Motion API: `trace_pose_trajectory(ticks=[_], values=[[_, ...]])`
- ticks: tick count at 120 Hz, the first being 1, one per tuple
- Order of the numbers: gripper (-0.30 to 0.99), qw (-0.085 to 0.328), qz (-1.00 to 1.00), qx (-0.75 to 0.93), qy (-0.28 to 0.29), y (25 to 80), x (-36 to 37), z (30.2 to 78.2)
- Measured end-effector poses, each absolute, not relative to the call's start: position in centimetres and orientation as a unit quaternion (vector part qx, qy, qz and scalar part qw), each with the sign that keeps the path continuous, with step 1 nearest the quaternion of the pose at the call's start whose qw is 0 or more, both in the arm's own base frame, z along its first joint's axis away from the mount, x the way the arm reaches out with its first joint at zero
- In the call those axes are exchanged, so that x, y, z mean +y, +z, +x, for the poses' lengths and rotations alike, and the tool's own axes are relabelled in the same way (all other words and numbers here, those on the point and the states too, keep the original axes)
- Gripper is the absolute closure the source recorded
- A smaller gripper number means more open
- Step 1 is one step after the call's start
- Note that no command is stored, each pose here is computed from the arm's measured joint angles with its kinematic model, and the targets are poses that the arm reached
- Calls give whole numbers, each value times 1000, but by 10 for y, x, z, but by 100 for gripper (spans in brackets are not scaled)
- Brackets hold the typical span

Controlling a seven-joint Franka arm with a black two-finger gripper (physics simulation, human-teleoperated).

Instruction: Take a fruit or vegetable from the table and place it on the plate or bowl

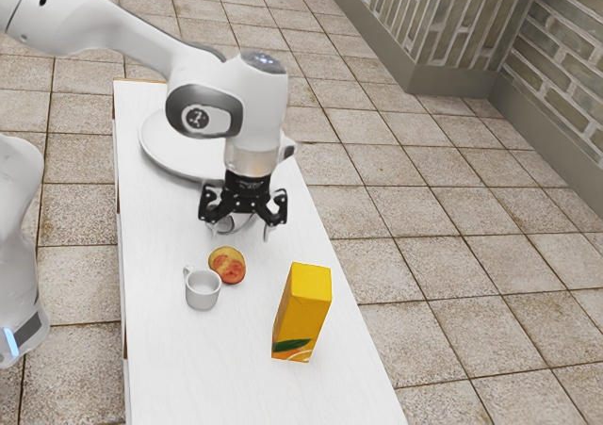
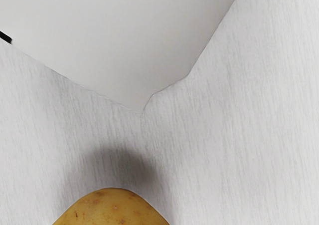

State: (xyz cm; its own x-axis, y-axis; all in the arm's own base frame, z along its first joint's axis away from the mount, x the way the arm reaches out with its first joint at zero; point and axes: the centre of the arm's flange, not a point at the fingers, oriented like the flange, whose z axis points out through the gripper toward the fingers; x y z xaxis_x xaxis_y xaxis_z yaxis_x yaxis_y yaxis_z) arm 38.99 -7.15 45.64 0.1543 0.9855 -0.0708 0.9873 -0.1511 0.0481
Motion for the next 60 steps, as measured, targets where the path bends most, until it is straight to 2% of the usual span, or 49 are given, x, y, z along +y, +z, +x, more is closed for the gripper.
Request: trace_pose_trajectory(ticks=[60], values=[[0, 45, 754, 656, -11, 447, -70, 376]])
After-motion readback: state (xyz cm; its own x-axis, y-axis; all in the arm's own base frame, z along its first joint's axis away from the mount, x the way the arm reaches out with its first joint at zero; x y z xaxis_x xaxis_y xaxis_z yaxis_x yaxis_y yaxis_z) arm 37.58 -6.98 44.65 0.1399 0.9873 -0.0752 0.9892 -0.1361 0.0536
